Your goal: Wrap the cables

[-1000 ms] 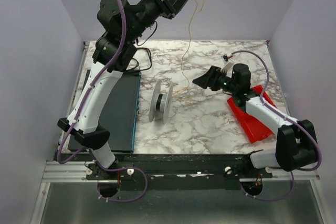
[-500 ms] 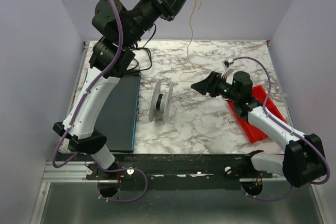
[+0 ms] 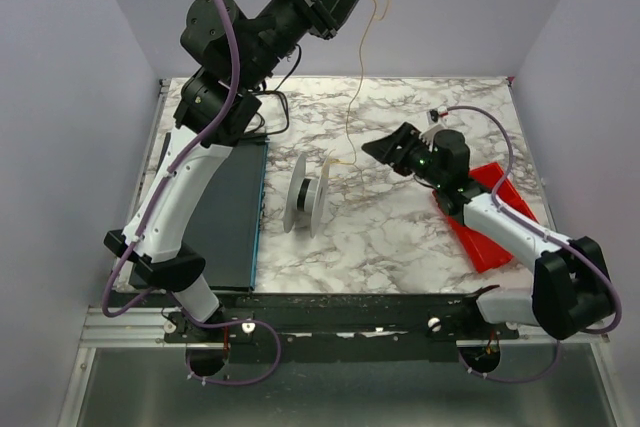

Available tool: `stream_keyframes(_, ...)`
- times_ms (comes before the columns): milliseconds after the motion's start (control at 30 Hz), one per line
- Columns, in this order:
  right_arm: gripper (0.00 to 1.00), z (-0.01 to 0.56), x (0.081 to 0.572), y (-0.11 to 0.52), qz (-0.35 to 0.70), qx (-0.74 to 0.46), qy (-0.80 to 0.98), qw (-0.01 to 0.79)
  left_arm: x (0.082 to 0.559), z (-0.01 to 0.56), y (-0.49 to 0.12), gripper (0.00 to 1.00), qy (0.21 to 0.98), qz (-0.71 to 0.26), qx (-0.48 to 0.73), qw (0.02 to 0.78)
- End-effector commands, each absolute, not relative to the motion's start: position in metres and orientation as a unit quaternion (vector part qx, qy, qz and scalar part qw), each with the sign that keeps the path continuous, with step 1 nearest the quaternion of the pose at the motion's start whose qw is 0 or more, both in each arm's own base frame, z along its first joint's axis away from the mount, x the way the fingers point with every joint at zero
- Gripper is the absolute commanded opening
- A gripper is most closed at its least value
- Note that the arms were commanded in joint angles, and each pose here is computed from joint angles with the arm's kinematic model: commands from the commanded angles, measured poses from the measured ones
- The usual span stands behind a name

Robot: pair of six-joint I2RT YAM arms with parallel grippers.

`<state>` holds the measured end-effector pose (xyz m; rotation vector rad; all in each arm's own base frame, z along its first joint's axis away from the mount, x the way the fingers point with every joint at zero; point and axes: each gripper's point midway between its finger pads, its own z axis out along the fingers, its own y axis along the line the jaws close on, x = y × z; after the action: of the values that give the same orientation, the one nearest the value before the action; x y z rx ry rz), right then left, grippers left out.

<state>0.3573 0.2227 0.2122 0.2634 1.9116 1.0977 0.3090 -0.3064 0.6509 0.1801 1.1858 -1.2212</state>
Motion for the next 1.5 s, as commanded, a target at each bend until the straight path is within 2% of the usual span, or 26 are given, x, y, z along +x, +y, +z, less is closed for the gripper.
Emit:
stream_keyframes(0,0.73,0.226,0.354,0.226,0.417,0.083,0.762,0.488,0.302,0.662,-0.304,0.00,0.510,-0.544,0.077,0.662)
stream_keyframes(433,0.74,0.183,0.332,0.196,0.332,-0.001,0.761,0.557,0.291,0.671,-0.304,0.00,0.499,-0.556,0.083,0.659)
stream_keyframes(767,0.74,0.162,0.384,0.189,0.256,0.051,0.796,0.546,0.287,0.677,-0.313,0.00,0.492,-0.575,0.091,0.647)
stream_keyframes(1067,0.74,0.170,0.394,0.207,0.300,0.068,0.788,0.534,0.282,0.681,-0.306,0.00,0.489,-0.567,0.094,0.657)
stream_keyframes(1367,0.73,0.149,0.368,0.242,0.370,0.012,0.803,0.468,0.280,0.682,-0.302,0.00,0.486,-0.562,0.094,0.662)
stream_keyframes(1467,0.73,0.144,0.350,0.243,0.372,-0.002,0.800,0.472,0.279,0.682,-0.301,0.00,0.487,-0.561,0.093,0.663)
